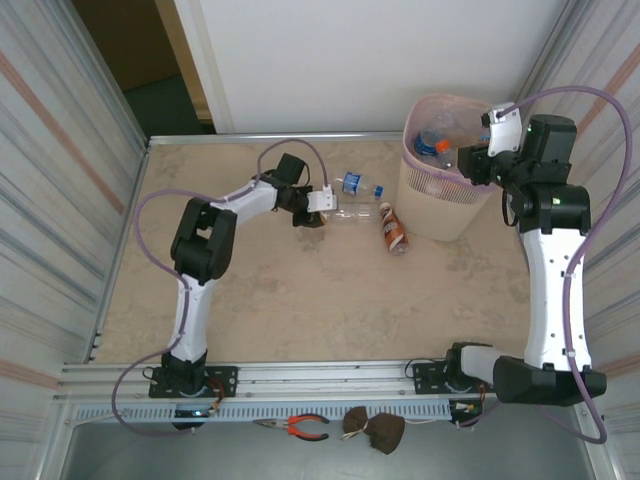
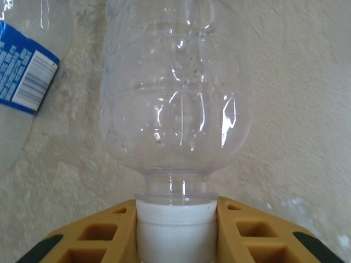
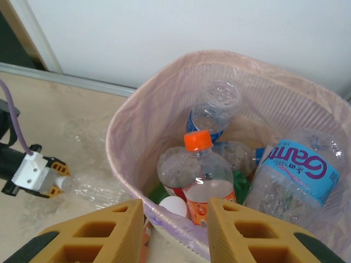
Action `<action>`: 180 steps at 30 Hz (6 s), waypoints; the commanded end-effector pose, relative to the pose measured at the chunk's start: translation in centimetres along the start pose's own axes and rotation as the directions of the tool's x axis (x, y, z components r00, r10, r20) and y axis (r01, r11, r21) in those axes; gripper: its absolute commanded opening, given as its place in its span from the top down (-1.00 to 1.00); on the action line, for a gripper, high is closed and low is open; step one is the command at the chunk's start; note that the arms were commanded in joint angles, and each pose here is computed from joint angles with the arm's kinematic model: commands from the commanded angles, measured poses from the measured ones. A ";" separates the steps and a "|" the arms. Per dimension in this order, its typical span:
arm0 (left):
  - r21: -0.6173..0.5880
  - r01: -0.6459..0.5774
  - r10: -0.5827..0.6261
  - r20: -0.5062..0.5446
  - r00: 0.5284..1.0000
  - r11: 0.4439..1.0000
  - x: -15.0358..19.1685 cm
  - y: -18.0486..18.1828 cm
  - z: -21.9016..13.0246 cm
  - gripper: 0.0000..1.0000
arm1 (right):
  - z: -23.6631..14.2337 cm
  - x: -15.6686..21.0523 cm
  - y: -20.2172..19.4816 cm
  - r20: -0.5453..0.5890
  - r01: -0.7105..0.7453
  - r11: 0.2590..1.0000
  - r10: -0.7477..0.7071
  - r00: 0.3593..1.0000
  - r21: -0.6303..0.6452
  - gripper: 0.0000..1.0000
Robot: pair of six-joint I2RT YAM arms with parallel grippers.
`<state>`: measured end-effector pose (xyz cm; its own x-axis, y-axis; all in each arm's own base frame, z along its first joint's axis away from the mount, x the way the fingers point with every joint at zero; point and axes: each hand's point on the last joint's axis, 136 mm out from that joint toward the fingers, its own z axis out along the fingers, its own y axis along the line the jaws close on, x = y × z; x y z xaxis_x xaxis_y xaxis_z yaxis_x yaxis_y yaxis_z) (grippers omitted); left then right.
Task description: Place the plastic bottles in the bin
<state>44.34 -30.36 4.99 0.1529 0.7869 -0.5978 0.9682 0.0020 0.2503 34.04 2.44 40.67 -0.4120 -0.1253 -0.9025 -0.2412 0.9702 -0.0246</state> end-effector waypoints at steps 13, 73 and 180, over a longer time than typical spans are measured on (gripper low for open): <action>-0.228 0.141 -0.083 0.248 0.965 0.963 -6.4 0.5 -12.0 0.50 | -3.3 -3.1 4.5 0.193 -0.216 0.938 0.272 0.943 -0.271 0.08; -0.180 0.238 -0.031 0.733 0.680 0.954 -29.8 -5.8 -24.2 0.39 | -3.5 -5.7 12.3 0.064 -0.294 0.639 0.475 0.878 -0.710 -0.19; -0.208 0.338 -0.094 0.712 0.696 0.918 -25.8 -6.9 -25.8 -0.39 | 20.8 3.6 -14.5 -0.140 -0.339 0.932 0.356 0.924 0.131 0.55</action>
<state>28.63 -35.25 37.24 0.1474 0.1362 -0.9797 0.9043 0.3826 0.1892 56.16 -7.28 29.15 -0.5435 0.2134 -0.8118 -0.0143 0.9647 0.2631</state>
